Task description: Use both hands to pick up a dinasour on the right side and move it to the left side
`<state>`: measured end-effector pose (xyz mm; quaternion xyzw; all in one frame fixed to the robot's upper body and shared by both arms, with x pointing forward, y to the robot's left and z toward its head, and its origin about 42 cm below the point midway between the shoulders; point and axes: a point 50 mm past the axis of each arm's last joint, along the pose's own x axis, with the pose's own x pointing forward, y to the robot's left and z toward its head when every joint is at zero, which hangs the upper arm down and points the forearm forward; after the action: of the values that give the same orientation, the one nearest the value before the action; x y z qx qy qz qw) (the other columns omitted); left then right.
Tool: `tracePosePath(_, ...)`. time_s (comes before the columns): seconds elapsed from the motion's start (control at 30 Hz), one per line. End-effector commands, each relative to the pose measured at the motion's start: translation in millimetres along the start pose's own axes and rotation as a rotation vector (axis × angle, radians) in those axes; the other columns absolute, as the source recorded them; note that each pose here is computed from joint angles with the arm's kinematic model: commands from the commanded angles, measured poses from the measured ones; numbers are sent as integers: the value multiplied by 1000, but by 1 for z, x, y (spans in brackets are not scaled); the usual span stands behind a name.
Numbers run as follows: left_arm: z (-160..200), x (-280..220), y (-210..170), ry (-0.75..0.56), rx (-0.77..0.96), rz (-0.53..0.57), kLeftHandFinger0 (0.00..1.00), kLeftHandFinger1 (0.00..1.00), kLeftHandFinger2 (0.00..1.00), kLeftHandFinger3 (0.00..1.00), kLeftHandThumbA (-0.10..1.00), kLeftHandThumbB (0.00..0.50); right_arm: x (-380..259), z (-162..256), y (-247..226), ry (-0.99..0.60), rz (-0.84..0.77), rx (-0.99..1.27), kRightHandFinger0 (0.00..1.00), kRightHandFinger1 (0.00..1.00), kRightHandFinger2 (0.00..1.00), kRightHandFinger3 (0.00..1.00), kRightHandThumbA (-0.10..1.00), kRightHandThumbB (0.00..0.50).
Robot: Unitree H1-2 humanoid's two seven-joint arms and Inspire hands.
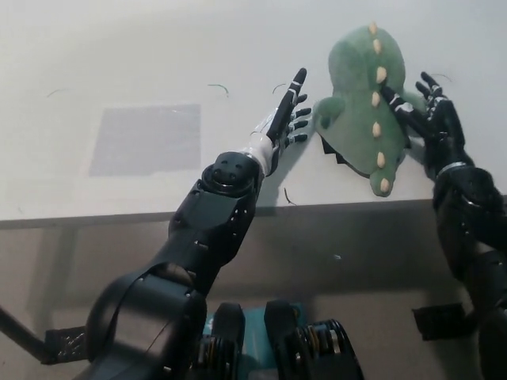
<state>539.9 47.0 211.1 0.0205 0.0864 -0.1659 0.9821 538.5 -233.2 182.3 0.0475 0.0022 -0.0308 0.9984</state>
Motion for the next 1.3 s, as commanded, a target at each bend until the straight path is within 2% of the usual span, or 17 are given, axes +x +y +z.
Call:
tracePosePath(0.0,24,5,-29,-37,-20,1,1000,1000,1000,1000,1000,492,8,24,30,-89,22,53,1000,1000,1000,1000,1000,297)
tracePosePath(0.03,29,6,-39,-44,-41,6,1000,1000,1000,1000,1000,487,6,26,38,-114,43,62,1000,1000,1000,1000,1000,305)
tracePosePath(0.07,32,6,-45,-49,-42,9,1000,1000,1000,1000,1000,495,6,27,43,-122,54,69,1000,1000,1000,1000,1000,339)
tracePosePath(0.17,38,7,-52,-58,-47,-3,1000,1000,1000,1000,1000,500,5,29,54,-132,81,83,1000,1000,1000,1000,1000,367)
tracePosePath(0.27,50,7,-63,-97,-86,-78,1000,1000,1000,1000,1000,494,6,42,67,-172,123,86,1000,1000,1000,1000,1000,367)
tracePosePath(0.37,64,8,-72,-141,-51,-133,1000,1000,1000,1000,1000,471,7,56,78,-219,125,8,1000,1000,1000,1000,1000,300)
tracePosePath(0.43,68,8,-74,-141,-60,-129,1000,1000,1000,1000,1000,463,8,60,80,-222,124,13,1000,1000,1000,1000,1000,320)
tracePosePath(0.47,72,8,-79,-150,-72,-132,1000,1000,1000,1000,1000,436,8,64,81,-240,112,19,1000,1000,1000,1000,1000,286)
tracePosePath(0.53,74,8,-81,-168,-77,-151,1000,1000,1000,1000,1000,408,9,66,78,-245,133,12,1000,1000,1000,1000,1000,308)
tracePosePath(0.63,76,8,-81,-169,-78,-159,1000,1000,1000,1000,1000,400,9,68,76,-252,132,-16,1000,1000,1000,1000,1000,306)
tracePosePath(0.73,78,8,-82,-163,-78,-167,1000,1000,1000,1000,1000,358,9,68,75,-253,126,5,1000,1000,1000,1000,1000,320)
tracePosePath(0.9,75,8,-75,-169,-89,-165,1000,1000,1000,1000,1000,340,7,66,78,-256,100,-1,1000,1000,1000,1000,1000,336)
tracePosePath(0.93,74,8,-73,-169,-89,-166,1000,1000,1000,1000,1000,348,6,64,79,-249,105,-6,1000,1000,1000,1000,1000,323)
tracePosePath(1.0,69,8,-70,-165,-94,-161,1000,1000,1000,1000,1000,342,4,58,83,-246,105,-26,1000,1000,1000,1000,1000,240)
tracePosePath(1.13,60,7,-67,-145,-101,-146,1000,1000,1000,1000,1000,338,2,50,88,-221,138,-2,1000,1000,1000,1000,1000,227)
tracePosePath(1.17,57,7,-66,-143,-103,-146,1000,1000,1000,1000,1000,330,0,47,90,-219,137,10,1000,1000,1000,1000,1000,204)
tracePosePath(1.27,47,6,-59,-128,-96,-140,1000,1000,1000,1000,1000,352,-3,39,96,-204,140,3,1000,1000,1000,1000,1000,189)
